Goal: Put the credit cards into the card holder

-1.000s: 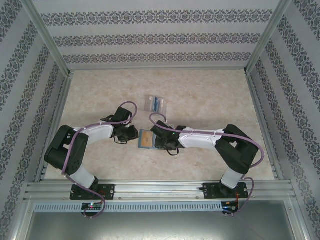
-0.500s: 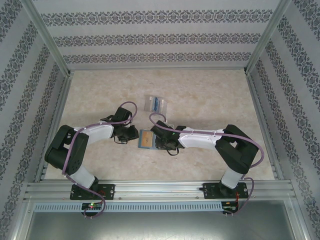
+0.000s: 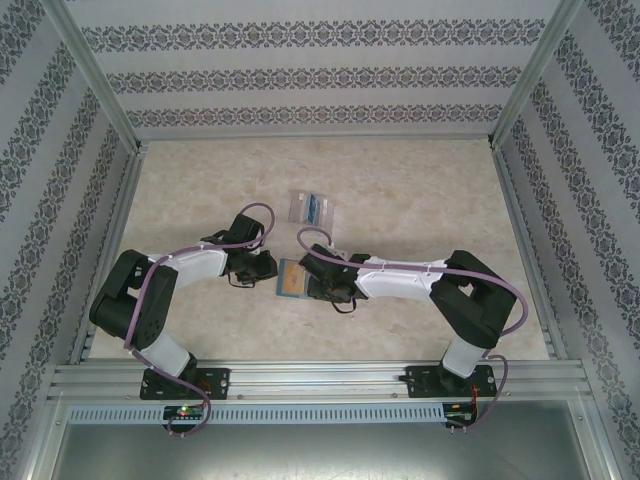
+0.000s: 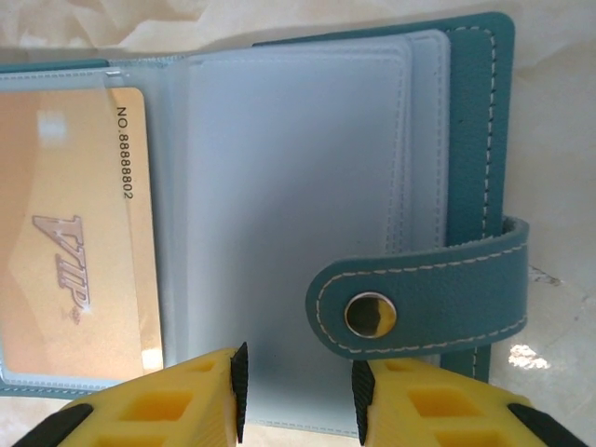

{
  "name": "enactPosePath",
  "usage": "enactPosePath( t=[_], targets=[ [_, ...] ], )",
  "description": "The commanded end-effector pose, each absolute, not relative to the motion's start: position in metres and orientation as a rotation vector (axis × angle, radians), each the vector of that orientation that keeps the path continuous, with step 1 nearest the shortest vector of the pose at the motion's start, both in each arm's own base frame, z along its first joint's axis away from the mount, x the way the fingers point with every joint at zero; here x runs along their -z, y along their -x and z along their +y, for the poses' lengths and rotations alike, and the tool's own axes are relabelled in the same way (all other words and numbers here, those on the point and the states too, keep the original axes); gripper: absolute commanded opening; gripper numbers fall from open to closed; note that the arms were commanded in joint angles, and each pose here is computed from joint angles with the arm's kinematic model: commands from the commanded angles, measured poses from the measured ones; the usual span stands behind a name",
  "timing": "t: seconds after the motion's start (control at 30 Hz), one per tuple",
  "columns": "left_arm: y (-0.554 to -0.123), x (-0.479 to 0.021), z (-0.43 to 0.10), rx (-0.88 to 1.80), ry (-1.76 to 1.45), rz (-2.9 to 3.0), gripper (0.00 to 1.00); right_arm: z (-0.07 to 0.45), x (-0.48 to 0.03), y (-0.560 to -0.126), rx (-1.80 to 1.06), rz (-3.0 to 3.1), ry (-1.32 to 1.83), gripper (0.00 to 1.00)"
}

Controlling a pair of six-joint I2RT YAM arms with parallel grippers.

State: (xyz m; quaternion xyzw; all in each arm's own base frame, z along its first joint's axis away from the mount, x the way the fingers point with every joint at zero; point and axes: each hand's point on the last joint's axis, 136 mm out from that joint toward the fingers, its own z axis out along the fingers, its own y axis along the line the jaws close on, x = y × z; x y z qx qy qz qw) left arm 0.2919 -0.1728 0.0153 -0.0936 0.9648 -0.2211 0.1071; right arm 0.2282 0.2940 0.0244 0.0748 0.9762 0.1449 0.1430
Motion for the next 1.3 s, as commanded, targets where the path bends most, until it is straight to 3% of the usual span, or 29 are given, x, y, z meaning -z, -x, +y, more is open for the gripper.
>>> enactPosePath(
  t=[0.0, 0.9, 1.27],
  targets=[
    [-0.282, -0.002, -0.204, 0.82, 0.191, 2.857, 0.2, 0.281, -0.03, -0.222, -0.345, 2.796, -0.225, 0.37],
    [-0.281, -0.001, -0.204, 0.829, 0.19, 2.853, 0.2, 0.284, -0.014, -0.215, -0.319, 2.838, -0.237, 0.4],
    [-0.281, -0.002, -0.205, 0.835, 0.184, 2.851, 0.2, 0.295, -0.018, -0.22, -0.378, 2.822, -0.199, 0.36]
  ],
)
